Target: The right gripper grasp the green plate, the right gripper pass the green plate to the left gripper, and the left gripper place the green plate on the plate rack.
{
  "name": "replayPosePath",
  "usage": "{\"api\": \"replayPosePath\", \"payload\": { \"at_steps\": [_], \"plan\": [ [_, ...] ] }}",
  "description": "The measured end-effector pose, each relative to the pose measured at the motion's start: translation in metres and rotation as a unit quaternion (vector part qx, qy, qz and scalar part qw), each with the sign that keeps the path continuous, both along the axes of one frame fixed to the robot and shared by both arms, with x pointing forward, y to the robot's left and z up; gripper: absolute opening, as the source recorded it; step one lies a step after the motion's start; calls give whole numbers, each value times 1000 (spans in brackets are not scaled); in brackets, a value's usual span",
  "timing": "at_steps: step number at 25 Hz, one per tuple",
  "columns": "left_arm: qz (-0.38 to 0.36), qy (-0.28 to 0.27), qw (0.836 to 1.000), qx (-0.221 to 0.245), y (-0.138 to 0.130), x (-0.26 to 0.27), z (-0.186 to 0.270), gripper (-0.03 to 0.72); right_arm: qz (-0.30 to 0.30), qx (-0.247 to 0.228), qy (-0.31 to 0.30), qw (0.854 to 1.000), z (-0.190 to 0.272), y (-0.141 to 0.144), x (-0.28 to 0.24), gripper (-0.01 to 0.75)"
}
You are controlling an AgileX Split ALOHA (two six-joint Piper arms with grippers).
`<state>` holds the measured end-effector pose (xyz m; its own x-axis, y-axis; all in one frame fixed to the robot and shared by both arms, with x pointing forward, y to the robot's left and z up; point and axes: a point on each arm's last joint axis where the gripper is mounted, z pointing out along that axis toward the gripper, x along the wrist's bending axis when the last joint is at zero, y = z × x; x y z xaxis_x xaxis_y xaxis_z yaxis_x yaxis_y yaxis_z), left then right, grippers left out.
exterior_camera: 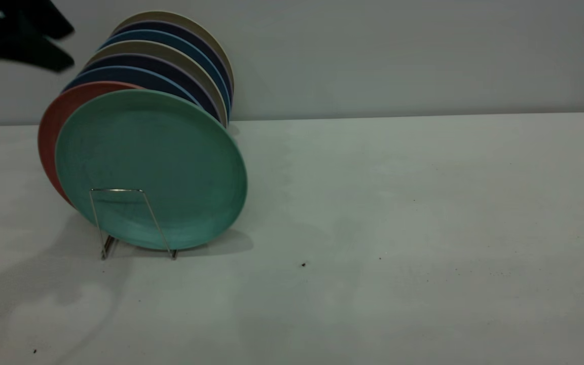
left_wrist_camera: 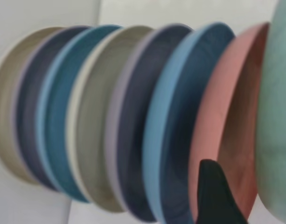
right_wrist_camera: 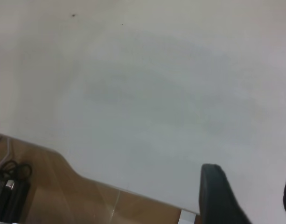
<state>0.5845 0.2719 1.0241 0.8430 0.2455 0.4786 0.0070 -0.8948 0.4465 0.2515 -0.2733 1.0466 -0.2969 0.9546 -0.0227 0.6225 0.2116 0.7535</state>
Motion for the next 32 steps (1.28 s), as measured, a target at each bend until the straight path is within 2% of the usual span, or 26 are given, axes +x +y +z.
{"api": "replayPosePath", "payload": {
  "at_steps": [3, 4, 7, 9, 12, 14, 17, 19, 25, 32],
  "plan": [
    [48, -19, 998, -37, 0, -13, 31, 419, -1, 1, 0, 1000, -2, 0, 1, 363],
    [77, -21, 995, -64, -1, -20, 44, 419, -3, 1, -1, 1000, -4, -1, 2, 363],
    [152, -26, 980, -129, 0, -47, 83, 419, -19, 1, -2, 1000, -5, -3, 4, 363],
    [192, -22, 970, -150, 2, -73, 106, 419, -28, 4, -3, 1000, -5, -3, 4, 363],
    [259, 10, 955, -144, 9, -114, 126, 419, -45, 7, -3, 999, -5, -6, 4, 363],
    [313, 40, 940, -132, 15, -142, 133, 419, -51, 10, -2, 999, -5, -7, 4, 363],
    [405, 96, 902, -119, 24, -181, 137, 419, -38, 13, -1, 999, -5, -8, 3, 363],
    [441, 118, 883, -112, 27, -203, 139, 419, -23, 13, -1, 1000, -5, -7, 2, 363],
    [471, 78, 863, -165, 27, -243, 147, 419, 7, 13, 0, 1000, -5, -7, 1, 363],
    [487, 84, 850, -181, 26, -291, 99, 419, 10, 13, -1, 1000, -5, -6, 1, 363]
  ]
}}
